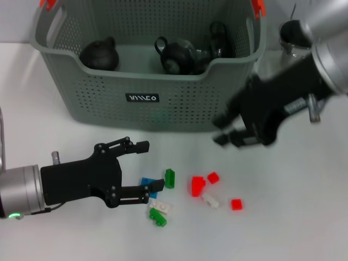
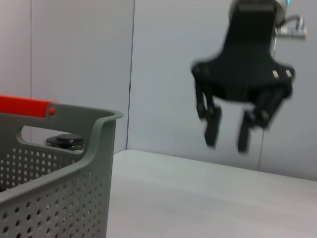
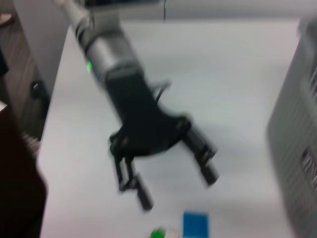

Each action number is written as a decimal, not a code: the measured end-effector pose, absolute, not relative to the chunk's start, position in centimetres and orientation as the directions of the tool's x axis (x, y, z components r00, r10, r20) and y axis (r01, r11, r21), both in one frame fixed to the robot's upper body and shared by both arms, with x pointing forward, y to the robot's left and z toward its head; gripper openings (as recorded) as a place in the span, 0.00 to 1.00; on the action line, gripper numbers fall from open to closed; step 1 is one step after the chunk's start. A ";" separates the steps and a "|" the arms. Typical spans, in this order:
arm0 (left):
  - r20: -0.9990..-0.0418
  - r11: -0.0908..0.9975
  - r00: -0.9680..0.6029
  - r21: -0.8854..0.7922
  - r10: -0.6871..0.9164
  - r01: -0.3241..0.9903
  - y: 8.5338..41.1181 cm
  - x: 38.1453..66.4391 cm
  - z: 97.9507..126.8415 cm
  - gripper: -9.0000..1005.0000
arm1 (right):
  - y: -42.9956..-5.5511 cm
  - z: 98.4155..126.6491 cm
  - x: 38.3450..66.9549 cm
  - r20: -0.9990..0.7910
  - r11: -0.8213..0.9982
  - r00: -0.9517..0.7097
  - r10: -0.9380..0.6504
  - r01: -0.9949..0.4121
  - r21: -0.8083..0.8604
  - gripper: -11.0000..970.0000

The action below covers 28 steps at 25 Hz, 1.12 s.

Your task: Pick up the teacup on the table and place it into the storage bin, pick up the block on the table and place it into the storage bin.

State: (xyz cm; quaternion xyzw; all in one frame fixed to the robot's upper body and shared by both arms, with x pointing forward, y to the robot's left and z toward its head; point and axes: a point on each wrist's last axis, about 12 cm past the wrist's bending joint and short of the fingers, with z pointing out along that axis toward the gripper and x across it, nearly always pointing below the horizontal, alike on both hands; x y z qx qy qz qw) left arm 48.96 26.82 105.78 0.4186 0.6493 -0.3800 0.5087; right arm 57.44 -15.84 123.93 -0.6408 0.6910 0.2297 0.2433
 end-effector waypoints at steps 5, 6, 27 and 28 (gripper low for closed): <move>-0.979 0.360 -0.131 -0.067 0.158 0.931 26.7 49.0 105.8 0.86 | -17.2 119.7 57.8 -0.497 0.139 -0.184 -0.848 -0.982 0.126 0.32; -0.979 0.360 -0.131 -0.067 0.158 0.931 26.7 49.0 105.8 0.86 | -17.3 118.9 57.8 -0.470 0.147 -0.199 -0.860 -0.978 0.145 0.35; -0.979 0.351 -0.145 -0.087 0.141 0.932 26.2 49.1 105.6 0.86 | -12.7 111.3 57.2 -0.248 0.070 -0.075 -0.966 -0.997 0.029 0.71; -0.979 0.351 -0.145 -0.087 0.142 0.932 26.2 49.0 105.6 0.86 | -12.6 111.2 57.2 -0.244 0.069 -0.073 -0.967 -0.997 0.026 0.71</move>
